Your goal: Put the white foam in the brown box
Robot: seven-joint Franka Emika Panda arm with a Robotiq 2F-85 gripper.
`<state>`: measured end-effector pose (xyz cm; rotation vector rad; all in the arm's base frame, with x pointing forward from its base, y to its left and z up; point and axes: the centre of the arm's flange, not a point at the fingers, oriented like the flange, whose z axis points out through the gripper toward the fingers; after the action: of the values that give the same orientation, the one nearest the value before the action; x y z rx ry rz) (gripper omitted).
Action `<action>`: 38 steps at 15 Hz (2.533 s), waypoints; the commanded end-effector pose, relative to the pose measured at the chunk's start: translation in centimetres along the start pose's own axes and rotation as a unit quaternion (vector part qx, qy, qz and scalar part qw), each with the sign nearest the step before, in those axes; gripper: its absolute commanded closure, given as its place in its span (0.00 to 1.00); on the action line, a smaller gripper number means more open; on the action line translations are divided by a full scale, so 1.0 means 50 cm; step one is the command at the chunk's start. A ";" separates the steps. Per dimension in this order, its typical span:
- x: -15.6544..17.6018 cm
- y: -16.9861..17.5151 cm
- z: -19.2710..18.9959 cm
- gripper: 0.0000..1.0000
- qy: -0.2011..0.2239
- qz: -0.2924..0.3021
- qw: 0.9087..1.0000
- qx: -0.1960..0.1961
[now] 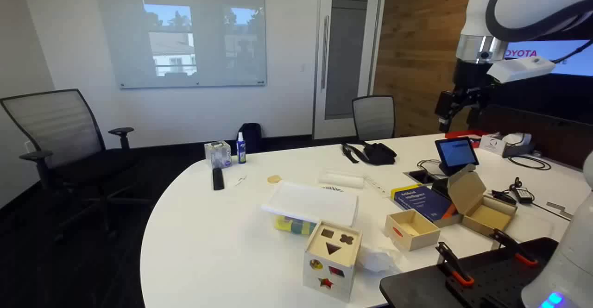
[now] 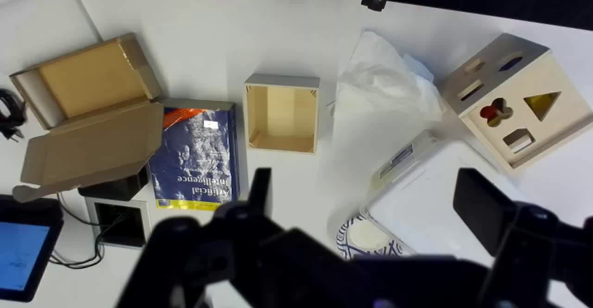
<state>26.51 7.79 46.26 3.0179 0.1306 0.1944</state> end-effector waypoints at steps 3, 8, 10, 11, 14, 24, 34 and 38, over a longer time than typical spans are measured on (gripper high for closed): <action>0.006 0.035 0.010 0.00 0.003 0.016 1.000 0.011; -0.006 0.266 0.039 0.00 0.003 0.134 0.989 0.069; -0.032 0.381 0.058 0.00 0.007 0.188 0.979 0.080; -0.048 0.438 0.079 0.00 0.012 0.209 0.974 0.085; -0.097 0.586 0.160 0.00 0.026 0.255 0.963 0.080; -0.206 0.826 0.525 0.00 0.056 0.397 0.915 0.049; -0.213 0.791 0.489 0.00 0.044 0.423 0.904 0.056; -0.216 0.807 0.519 0.00 0.052 0.434 0.898 0.045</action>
<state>22.26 -35.06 25.62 2.9417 -1.2081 0.3989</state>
